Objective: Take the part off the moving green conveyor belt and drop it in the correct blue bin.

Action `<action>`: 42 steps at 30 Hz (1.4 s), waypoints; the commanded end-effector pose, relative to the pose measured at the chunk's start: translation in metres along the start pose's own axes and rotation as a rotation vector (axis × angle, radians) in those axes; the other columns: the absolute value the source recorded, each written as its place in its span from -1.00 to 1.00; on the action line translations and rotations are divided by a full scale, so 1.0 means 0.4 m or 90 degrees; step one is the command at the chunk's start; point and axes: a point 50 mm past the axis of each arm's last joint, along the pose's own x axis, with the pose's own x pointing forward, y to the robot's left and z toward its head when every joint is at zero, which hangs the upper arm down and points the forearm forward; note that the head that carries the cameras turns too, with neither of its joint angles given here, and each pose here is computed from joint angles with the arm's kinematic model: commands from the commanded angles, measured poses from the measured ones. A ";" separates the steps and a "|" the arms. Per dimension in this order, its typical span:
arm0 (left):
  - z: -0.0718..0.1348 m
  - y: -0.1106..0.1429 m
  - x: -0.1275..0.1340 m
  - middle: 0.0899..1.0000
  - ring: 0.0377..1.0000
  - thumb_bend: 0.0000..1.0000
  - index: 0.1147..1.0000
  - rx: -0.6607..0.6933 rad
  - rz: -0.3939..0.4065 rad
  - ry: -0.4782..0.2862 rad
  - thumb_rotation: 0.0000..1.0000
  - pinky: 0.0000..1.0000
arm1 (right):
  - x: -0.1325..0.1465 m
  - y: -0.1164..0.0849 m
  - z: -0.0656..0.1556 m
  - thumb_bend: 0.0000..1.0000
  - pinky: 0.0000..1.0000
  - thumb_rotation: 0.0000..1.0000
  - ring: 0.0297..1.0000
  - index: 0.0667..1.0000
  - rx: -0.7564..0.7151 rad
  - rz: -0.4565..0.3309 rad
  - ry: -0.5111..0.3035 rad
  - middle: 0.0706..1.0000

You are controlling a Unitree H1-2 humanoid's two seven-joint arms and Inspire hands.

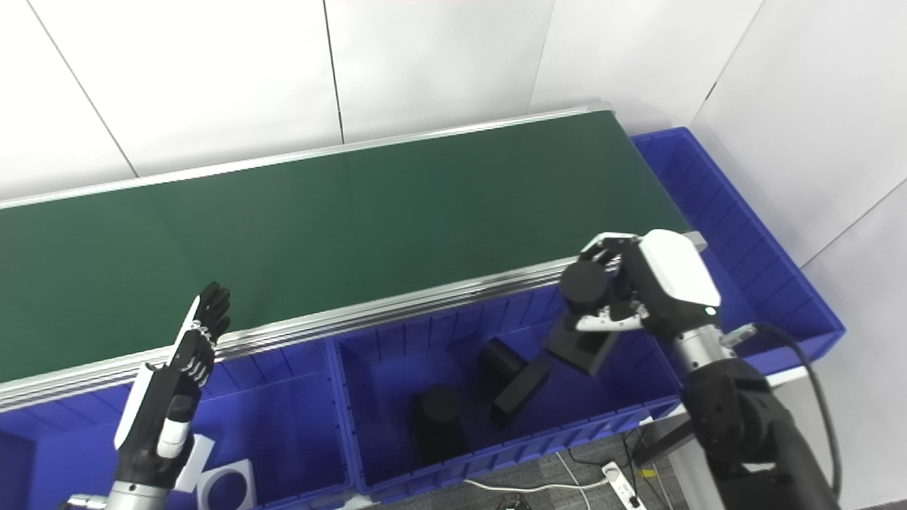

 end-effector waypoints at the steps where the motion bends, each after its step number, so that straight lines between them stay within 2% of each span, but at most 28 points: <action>1: 0.021 0.012 0.006 1.00 1.00 0.36 1.00 0.014 0.000 -0.035 0.99 1.00 | 0.012 -0.032 -0.024 0.05 -0.50 -1.00 -0.44 -0.10 -0.025 -0.012 0.015 -0.14; 5: 0.018 0.016 0.002 1.00 1.00 0.39 1.00 0.018 -0.002 -0.031 0.99 1.00 | 0.019 -0.023 -0.054 0.04 -0.48 -1.00 -0.42 -0.02 -0.032 -0.013 0.029 -0.26; 10: 0.016 0.014 0.003 1.00 1.00 0.36 1.00 0.023 -0.002 -0.029 0.99 1.00 | 0.026 -0.003 -0.082 0.04 -0.43 -1.00 -0.35 0.00 -0.047 -0.017 0.042 -0.25; 14: 0.011 0.014 0.005 0.99 1.00 0.34 1.00 0.011 -0.007 -0.027 0.98 0.99 | 0.038 0.042 -0.108 0.04 -0.44 -1.00 -0.37 -0.01 -0.062 -0.017 0.051 -0.26; 16: 0.010 0.015 0.006 0.99 1.00 0.34 1.00 0.005 -0.010 -0.027 0.97 1.00 | 0.044 0.062 -0.117 0.04 -0.40 -1.00 -0.31 -0.01 -0.066 -0.010 0.068 -0.23; 21: 0.017 0.014 0.008 0.97 0.98 0.36 1.00 0.024 -0.010 -0.031 0.97 0.96 | 0.071 0.108 -0.140 0.04 -0.35 -1.00 -0.26 -0.01 -0.081 -0.005 0.064 -0.21; 28: 0.020 0.011 0.006 0.97 0.97 0.34 1.00 0.023 -0.008 -0.033 0.97 0.96 | 0.101 0.172 -0.178 0.04 -0.43 -1.00 -0.34 0.00 -0.069 -0.001 0.075 -0.24; 35: 0.031 0.009 0.001 0.96 0.97 0.30 1.00 0.028 -0.006 -0.040 0.97 0.94 | 0.109 0.224 -0.179 0.04 -0.39 -1.00 -0.31 -0.02 -0.053 -0.002 0.089 -0.24; 42: 0.039 0.007 -0.005 0.95 0.98 0.32 1.00 0.016 -0.002 -0.047 0.93 0.96 | 0.114 0.263 -0.175 0.05 -0.32 -1.00 -0.23 -0.03 -0.021 0.008 0.124 -0.21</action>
